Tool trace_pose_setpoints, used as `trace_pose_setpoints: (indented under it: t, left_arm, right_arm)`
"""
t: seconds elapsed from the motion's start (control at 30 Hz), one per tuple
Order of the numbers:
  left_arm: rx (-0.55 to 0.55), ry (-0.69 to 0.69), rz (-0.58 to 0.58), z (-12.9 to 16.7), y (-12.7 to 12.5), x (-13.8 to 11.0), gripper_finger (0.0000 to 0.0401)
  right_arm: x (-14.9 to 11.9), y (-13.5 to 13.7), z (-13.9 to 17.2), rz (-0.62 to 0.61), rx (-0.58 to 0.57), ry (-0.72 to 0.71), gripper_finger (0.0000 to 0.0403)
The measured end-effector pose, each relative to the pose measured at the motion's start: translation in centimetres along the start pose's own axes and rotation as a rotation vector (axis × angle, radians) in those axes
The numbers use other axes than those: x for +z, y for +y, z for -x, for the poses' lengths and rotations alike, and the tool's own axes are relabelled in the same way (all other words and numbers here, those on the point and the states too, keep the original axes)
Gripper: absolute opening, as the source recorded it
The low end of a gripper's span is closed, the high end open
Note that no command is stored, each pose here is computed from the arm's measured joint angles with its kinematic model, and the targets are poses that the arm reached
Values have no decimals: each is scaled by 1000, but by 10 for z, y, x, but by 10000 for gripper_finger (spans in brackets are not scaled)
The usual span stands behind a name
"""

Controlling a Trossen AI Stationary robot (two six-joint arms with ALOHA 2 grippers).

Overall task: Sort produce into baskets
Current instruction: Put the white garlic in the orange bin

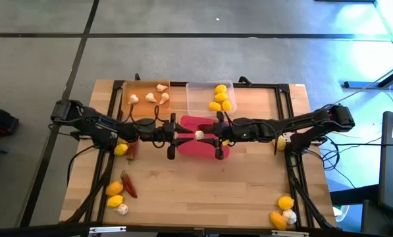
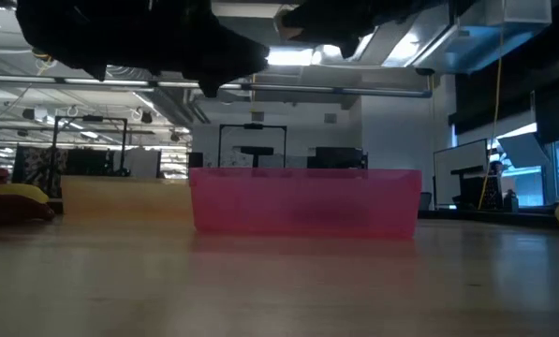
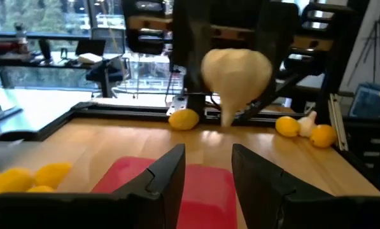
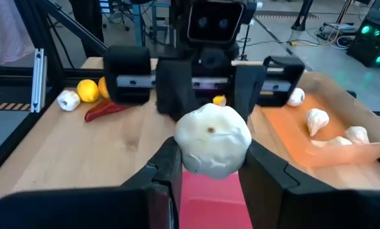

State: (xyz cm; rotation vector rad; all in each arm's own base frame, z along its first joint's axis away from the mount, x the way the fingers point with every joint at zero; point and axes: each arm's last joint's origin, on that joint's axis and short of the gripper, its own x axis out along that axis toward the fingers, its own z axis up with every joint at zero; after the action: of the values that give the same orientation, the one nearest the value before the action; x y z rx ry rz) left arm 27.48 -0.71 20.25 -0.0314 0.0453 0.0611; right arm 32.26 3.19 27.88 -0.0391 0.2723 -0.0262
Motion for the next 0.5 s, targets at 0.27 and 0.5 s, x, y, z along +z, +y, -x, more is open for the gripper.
trace_pose_setpoints:
  t: [0.27,0.5]
  left_arm:
    - [-26,-8,-59,-15,-9,4,125]
    - [-25,-18,-47,-17,-9,8,125]
  right_arm:
    - [-4,1,-4,-16,1,11,113]
    - [-4,1,-4,-18,2,11,113]
